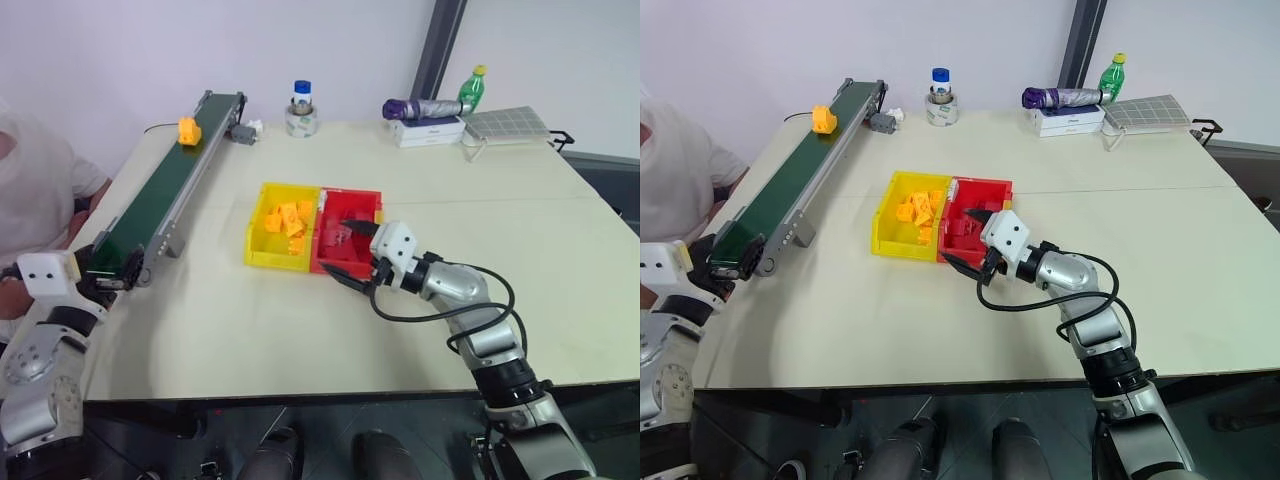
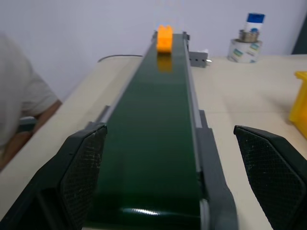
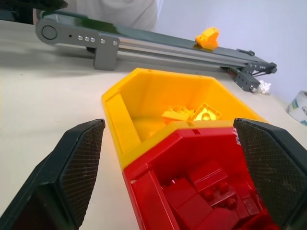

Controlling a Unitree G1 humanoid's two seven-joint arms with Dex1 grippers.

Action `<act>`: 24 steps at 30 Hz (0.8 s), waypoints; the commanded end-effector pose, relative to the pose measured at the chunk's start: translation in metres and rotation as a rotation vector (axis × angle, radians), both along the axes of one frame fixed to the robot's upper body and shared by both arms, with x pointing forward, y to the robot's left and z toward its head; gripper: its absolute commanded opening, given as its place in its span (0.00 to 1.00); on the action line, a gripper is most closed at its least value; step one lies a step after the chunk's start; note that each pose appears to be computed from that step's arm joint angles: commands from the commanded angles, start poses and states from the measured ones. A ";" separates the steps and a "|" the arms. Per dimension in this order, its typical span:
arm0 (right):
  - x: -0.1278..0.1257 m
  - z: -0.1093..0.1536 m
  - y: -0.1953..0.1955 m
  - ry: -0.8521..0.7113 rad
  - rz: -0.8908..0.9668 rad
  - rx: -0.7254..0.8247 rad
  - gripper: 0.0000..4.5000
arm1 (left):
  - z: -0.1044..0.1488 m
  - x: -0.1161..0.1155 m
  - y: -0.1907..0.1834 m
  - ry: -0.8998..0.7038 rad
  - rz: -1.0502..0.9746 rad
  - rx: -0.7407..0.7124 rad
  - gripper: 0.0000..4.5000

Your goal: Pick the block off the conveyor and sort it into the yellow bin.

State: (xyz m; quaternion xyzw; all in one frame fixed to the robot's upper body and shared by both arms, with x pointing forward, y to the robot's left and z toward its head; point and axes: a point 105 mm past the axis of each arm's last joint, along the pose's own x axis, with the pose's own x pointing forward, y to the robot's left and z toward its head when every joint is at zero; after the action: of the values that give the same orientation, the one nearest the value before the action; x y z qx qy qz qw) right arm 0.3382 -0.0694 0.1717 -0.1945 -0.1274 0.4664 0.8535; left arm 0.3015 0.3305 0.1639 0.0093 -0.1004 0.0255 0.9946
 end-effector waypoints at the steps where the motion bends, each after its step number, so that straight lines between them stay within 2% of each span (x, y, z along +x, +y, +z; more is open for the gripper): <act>1: -0.002 0.016 0.002 -0.058 0.019 0.021 1.00 | 0.016 0.000 0.006 -0.048 0.024 0.046 0.99; 17: -0.003 0.015 0.003 -0.052 0.014 0.028 1.00 | 0.022 0.011 0.010 -0.054 0.053 0.078 0.99; 24: -0.017 0.013 0.009 0.068 0.114 0.104 1.00 | 0.026 0.018 0.012 -0.053 0.068 0.089 0.99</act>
State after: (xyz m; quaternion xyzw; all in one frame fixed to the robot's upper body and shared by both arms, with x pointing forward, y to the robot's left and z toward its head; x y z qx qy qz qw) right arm 0.3288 -0.0646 0.1682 -0.1384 -0.1023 0.5030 0.8470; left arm 0.3192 0.3409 0.1744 0.0386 -0.1036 0.0511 0.9926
